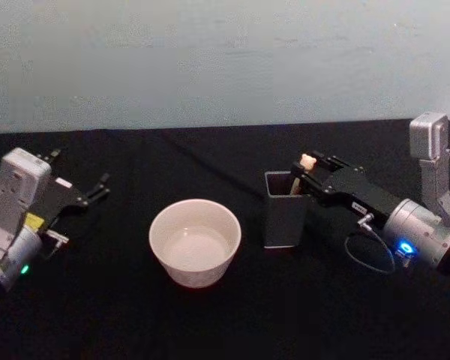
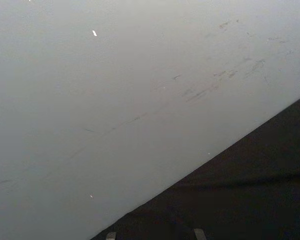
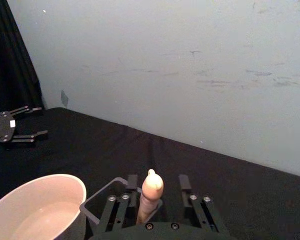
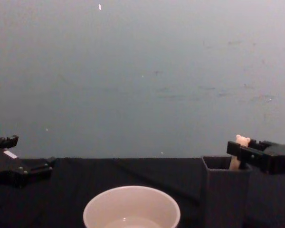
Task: Pick up the stirring spoon with one hand, stir inside the cup, then place it back in its original position.
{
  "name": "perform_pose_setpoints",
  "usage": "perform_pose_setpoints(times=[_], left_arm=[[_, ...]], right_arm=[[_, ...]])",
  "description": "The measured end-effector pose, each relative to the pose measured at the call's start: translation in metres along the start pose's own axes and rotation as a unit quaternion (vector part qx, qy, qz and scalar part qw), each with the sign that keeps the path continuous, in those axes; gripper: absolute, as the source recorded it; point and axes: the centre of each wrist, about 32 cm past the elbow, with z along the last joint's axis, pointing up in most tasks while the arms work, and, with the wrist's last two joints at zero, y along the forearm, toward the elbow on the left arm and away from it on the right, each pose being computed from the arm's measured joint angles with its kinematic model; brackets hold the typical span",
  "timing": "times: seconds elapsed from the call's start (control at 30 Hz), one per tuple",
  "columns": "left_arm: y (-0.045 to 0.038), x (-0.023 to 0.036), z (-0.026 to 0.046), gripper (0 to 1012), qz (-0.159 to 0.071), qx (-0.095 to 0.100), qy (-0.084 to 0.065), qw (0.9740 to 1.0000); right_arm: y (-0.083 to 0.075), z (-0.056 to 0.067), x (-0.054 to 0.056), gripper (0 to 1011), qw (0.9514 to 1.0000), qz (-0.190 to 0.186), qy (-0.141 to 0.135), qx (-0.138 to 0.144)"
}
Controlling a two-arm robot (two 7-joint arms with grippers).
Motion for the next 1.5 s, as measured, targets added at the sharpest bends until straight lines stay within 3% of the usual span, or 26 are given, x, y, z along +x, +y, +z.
perform_pose_setpoints(times=[0.07,0.23,0.37,1.07,1.5], left_arm=[[0.0000,0.0000,0.0000,1001,0.000,0.000,0.000,1.0000],[0.0000,0.0000,0.0000,1001,0.000,0.000,0.000,1.0000],[0.0000,0.0000,0.0000,1002,0.000,0.000,0.000,1.0000],[0.0000,0.0000,0.0000,1001,0.000,0.000,0.000,1.0000],[0.0000,0.0000,0.0000,1001,0.000,0.000,0.000,1.0000]], right_arm=[[0.0000,0.0000,0.0000,476,1.0000,0.000,0.000,0.000],[0.0000,0.0000,0.0000,283,1.0000,0.000,0.000,0.000],[0.0000,0.0000,0.0000,225,1.0000,0.000,0.000,0.000],[-0.0001,0.0001,0.0002,225,1.0000,0.000,0.001,0.000],[-0.0022,0.0094,0.0005,225,0.9994,0.008,0.031,0.015]])
